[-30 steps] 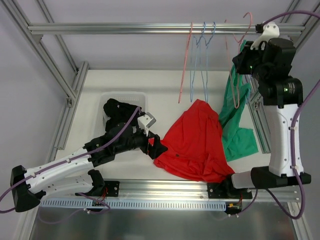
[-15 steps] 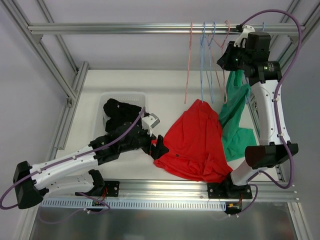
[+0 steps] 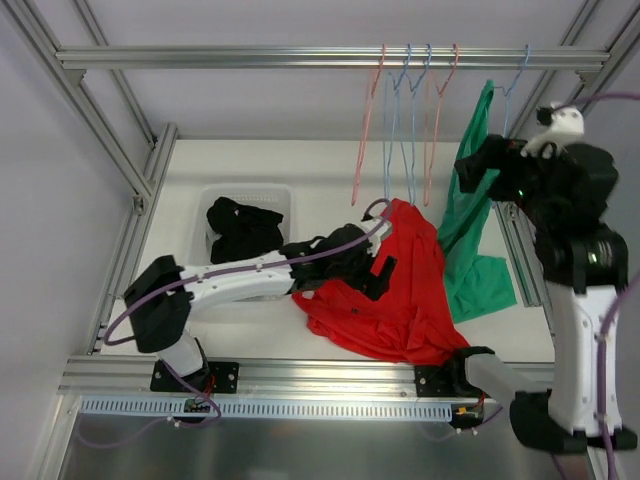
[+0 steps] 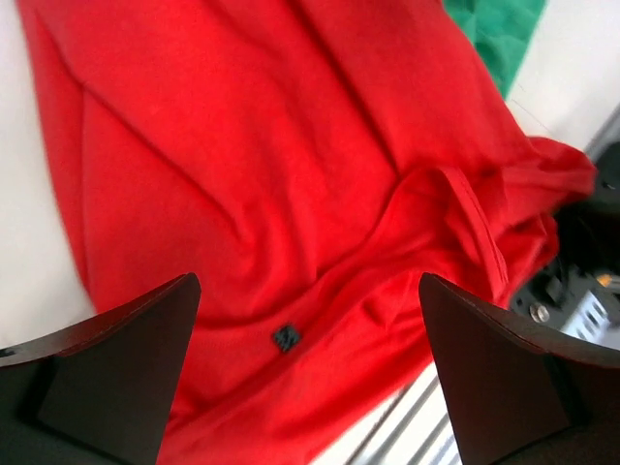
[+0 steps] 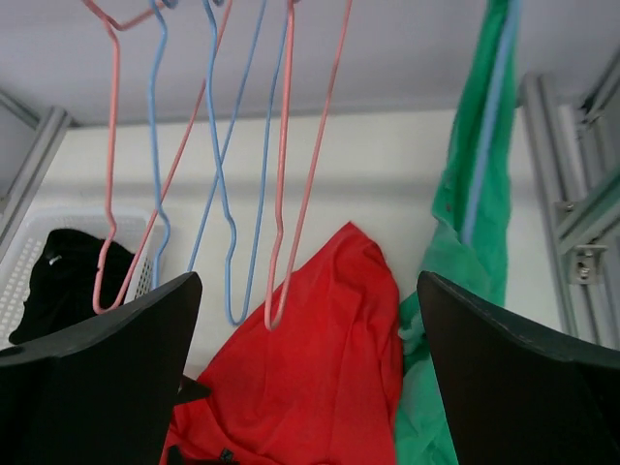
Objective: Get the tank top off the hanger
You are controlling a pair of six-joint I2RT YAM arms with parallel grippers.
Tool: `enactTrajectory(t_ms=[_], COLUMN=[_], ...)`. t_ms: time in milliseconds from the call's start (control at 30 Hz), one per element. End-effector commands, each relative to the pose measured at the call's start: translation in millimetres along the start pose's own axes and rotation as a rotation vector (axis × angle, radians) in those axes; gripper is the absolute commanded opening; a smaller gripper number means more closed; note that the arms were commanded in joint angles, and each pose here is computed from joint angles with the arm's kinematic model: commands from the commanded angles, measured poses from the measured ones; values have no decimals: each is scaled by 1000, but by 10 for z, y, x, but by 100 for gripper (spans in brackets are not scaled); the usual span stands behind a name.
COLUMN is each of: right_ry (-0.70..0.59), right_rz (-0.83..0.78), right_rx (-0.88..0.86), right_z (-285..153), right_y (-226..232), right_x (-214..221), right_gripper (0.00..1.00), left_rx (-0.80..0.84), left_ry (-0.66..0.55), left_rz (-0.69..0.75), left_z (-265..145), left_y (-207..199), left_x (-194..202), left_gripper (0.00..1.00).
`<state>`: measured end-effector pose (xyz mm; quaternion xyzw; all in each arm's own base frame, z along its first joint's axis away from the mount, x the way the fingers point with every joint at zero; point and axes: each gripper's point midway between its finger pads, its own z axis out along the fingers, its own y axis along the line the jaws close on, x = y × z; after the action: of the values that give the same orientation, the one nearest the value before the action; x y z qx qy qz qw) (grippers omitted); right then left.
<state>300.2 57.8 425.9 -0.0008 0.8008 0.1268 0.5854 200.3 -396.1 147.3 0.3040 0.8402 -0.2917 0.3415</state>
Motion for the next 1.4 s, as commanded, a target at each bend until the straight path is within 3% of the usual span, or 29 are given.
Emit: enactTrajectory(t_ms=[0, 100, 200, 333, 400, 433, 467, 533, 567, 600, 667, 767, 1100, 1367], right_ry=[-163, -250, -257, -290, -304, -314, -329, -343, -350, -354, -361, -352, -363, -373], right_rz=[-10, -12, -42, -69, -72, -74, -73, -70, -69, -67, -64, -69, -68, -55], right_rx=[122, 108, 42, -10, -37, -48, -53, -67, -73, -77, -89, -102, -79, -95], right_z=[-714, -1126, -1339, -1566, -1633, -1671, -1727, -1773, -1782, -1786, -1785, -1766, -1728, -1662], right_y=[-195, -162, -50, 49, 102, 125, 138, 167, 180, 188, 210, 231, 187, 217], right_x=[-34, 31, 157, 183, 177, 168, 156, 142, 129, 123, 109, 123, 100, 30], right_gripper=[100, 99, 99, 100, 99, 99, 100, 99, 100, 100, 99, 100, 99, 99], left_rx=[-75, -168, -256, -348, -366, -397, -416, -437, -451, -457, -495, -546, -588, -693], left_ry=[-46, -23, 12, 132, 160, 166, 174, 166, 171, 158, 140, 65, -460, -720], left_rz=[19, 2, 2, 38, 41, 48, 45, 37, 40, 37, 43, 39, -50, -28], left_z=[300, 636, 904, 1201, 1243, 1240, 1217, 1172, 1138, 1082, 974, 623, -1429, -2845], left_y=[-133, -110, -22, 105, 98, 143, 172, 194, 236, 241, 329, 418, 516, 625], left_x=[-172, -32, 176, 661, 820, 891, 975, 996, 1043, 998, 965, 732, -740, -1618], left_gripper=[99, 99, 99, 99, 91, 86, 66, 42, 17, 4, 0, 0, 0, 0])
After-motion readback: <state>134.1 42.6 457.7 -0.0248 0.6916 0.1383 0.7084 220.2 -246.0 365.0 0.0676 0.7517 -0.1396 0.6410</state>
